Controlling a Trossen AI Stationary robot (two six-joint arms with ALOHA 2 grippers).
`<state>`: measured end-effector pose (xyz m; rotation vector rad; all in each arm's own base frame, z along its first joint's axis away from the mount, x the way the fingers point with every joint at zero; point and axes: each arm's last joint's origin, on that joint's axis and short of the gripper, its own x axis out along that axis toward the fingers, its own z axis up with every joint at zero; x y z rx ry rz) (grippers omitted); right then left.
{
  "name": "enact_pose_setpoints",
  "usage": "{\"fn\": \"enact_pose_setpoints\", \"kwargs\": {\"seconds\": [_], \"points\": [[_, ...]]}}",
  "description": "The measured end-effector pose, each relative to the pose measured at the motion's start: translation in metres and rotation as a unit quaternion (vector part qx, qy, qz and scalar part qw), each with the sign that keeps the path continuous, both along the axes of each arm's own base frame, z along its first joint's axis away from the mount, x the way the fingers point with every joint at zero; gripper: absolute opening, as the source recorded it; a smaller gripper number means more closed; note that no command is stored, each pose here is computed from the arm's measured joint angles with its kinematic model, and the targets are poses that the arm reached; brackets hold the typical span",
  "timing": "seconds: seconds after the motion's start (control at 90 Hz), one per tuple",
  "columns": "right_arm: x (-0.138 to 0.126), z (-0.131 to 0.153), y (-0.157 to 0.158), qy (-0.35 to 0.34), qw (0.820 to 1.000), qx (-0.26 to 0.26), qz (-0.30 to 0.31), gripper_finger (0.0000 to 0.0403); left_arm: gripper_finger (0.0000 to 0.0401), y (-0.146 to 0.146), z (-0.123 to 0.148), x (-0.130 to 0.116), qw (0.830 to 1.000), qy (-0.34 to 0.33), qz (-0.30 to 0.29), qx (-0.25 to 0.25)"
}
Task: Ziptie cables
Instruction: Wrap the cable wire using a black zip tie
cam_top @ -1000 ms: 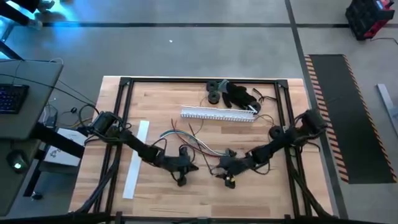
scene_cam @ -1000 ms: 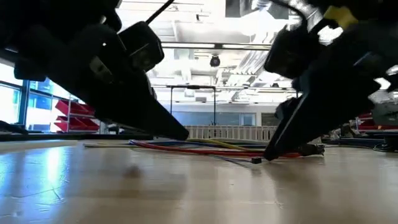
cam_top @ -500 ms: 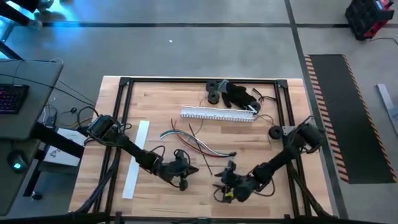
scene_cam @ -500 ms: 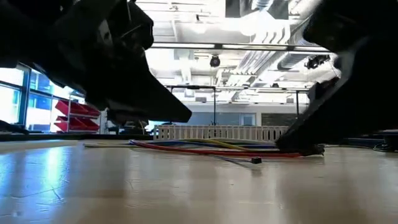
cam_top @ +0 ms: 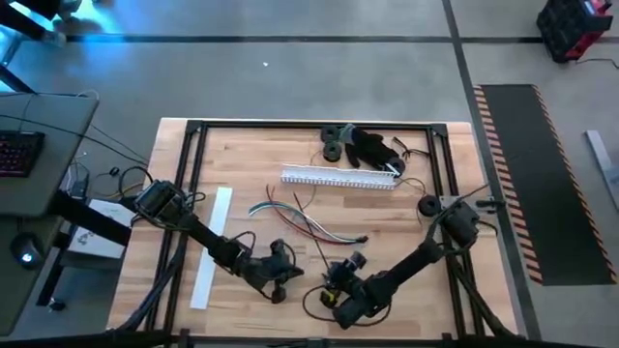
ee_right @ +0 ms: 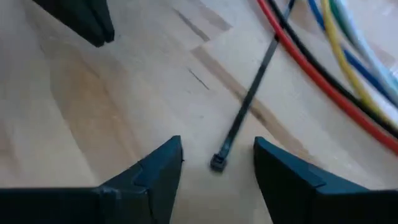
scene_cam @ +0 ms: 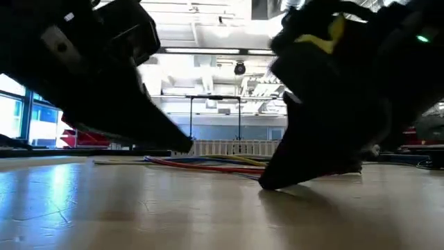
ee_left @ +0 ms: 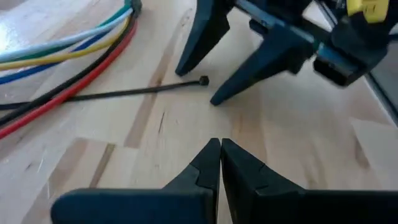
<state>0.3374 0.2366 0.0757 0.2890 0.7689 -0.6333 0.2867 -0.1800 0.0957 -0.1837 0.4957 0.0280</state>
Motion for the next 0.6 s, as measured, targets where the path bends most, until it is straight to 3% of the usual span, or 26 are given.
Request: {"fn": "enact_pose_setpoints", "kwargs": {"seconds": [0.211, 0.344, 0.6], "points": [[0.0, 0.012, 0.008, 0.002, 1.0, -0.003, 0.001, 0.0015, 0.0, 0.0, 0.0, 0.0, 1.0, -0.005, 0.009, 0.009], [0.004, 0.029, 0.01, 0.048, 0.998, -0.026, 0.027, 0.0006, 0.0009, 0.0, 0.002, 0.001, 0.998, -0.018, -0.004, 0.066], [0.018, 0.065, 0.013, 0.107, 0.984, -0.094, 0.107, 0.0001, 0.0068, 0.013, 0.003, 0.009, 0.985, -0.023, -0.027, 0.17]]}}
